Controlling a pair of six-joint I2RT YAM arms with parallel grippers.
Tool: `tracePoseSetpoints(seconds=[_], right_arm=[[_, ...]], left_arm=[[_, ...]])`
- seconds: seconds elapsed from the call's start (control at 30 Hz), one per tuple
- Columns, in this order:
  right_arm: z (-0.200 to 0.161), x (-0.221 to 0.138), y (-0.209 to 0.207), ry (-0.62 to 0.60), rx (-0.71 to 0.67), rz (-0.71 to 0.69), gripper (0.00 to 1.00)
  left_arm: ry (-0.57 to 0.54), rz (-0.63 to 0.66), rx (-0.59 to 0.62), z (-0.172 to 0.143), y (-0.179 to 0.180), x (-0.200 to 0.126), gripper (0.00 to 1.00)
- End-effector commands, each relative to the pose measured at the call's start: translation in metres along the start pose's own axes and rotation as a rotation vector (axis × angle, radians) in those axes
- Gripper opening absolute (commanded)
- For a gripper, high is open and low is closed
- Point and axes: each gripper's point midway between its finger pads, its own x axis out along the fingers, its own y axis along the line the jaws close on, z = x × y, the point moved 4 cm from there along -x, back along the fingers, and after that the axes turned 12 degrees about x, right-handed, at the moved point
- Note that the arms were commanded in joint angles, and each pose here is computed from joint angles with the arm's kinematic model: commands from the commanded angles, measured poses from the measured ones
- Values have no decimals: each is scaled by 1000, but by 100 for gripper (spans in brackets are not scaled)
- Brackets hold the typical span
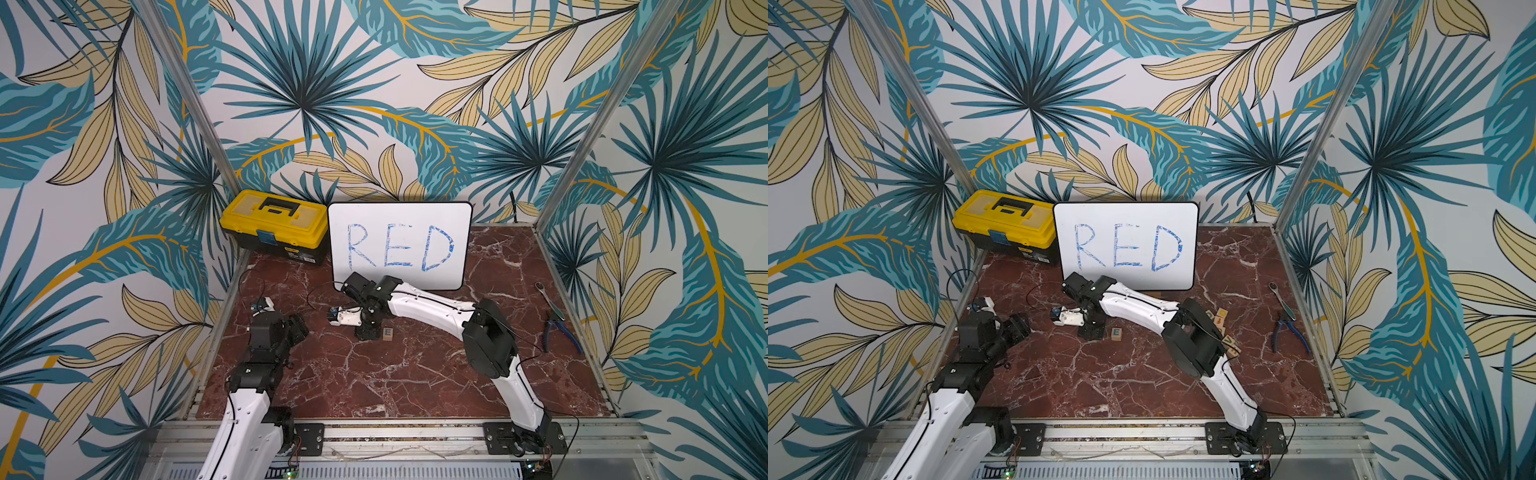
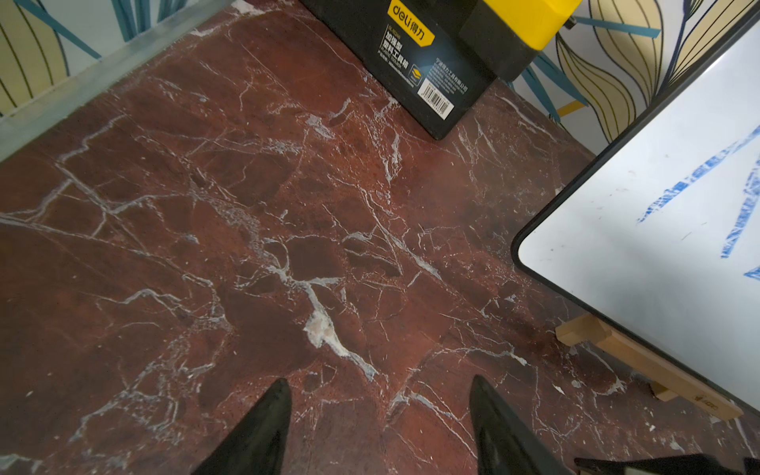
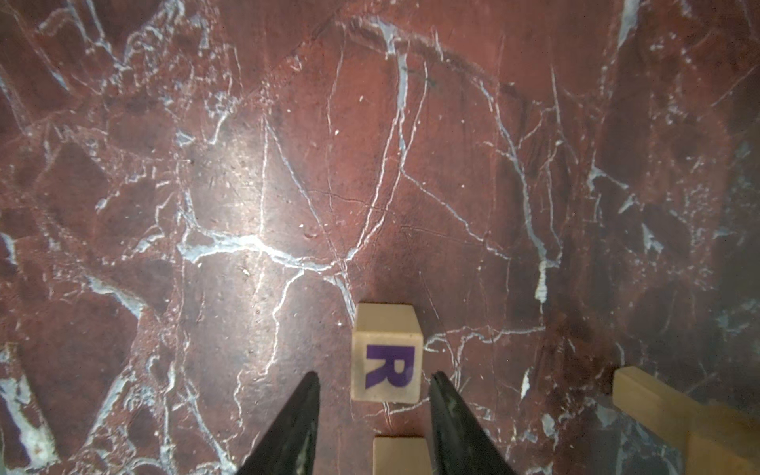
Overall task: Assemble the uppercase word "red" with letter blocks
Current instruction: Adjust the letter block at the center of the board.
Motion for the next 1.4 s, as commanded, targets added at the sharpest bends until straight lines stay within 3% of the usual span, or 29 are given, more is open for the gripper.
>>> tracePoseSetpoints(seconds=[0.0, 0.47, 1.37], right_arm=[[-6, 9, 0, 49, -21, -10, 46], [-9, 25, -3, 86, -25, -10, 46], [-11, 30, -7, 105, -15, 1, 34]], left_arm=[[-9, 28, -23, -2, 8, -1, 70], [7, 34, -25, -3, 10, 2, 69], [13, 29, -23, -2, 9, 2, 69]])
